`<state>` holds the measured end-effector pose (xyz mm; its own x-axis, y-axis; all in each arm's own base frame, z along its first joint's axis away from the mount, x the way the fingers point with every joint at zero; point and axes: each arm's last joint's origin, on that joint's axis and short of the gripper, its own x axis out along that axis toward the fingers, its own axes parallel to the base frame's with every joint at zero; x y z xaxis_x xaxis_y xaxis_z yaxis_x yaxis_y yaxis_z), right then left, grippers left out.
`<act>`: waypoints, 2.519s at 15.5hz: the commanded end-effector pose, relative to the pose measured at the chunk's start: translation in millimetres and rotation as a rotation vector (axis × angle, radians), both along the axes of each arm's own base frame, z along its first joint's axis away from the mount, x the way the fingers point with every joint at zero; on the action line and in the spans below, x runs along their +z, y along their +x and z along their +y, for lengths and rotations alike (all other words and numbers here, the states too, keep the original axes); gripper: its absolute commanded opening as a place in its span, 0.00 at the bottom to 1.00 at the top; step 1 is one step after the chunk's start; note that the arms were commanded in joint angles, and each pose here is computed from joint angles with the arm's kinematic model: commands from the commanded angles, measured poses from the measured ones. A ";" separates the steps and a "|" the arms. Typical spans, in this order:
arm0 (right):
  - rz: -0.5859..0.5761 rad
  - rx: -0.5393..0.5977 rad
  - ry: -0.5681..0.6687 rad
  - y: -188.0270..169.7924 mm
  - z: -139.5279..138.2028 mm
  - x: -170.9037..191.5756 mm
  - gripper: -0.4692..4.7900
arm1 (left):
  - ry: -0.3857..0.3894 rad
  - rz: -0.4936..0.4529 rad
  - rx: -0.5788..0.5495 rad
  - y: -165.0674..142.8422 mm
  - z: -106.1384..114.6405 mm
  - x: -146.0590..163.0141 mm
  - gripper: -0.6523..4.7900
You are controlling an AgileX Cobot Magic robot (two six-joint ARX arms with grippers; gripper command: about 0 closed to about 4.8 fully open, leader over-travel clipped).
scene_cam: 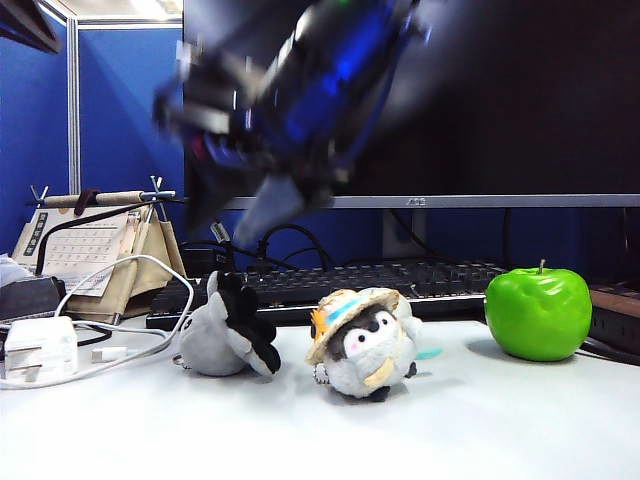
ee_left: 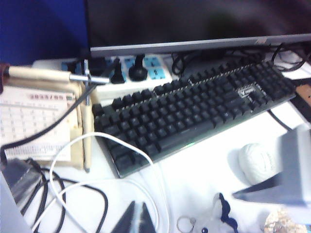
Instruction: Place the tilting octopus upright.
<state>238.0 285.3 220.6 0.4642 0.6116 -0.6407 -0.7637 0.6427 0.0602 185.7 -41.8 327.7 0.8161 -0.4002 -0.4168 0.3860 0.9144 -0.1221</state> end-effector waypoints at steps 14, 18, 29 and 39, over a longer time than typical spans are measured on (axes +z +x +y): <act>0.048 -0.104 -0.080 7.9 6.1 -32.4 0.53 | -0.002 -0.002 -0.004 0.0 -0.1 1.2 0.12; 0.049 -0.105 -0.081 8.1 6.1 -32.9 0.47 | -0.002 -0.002 -0.004 0.0 -0.1 1.2 0.12; 0.083 -0.062 -0.058 6.7 7.2 -32.8 0.08 | -0.002 -0.002 -0.004 0.2 -0.2 1.1 0.12; 0.412 0.163 0.249 5.7 25.4 2.0 0.08 | -0.002 -0.001 -0.004 0.2 -0.2 0.9 0.12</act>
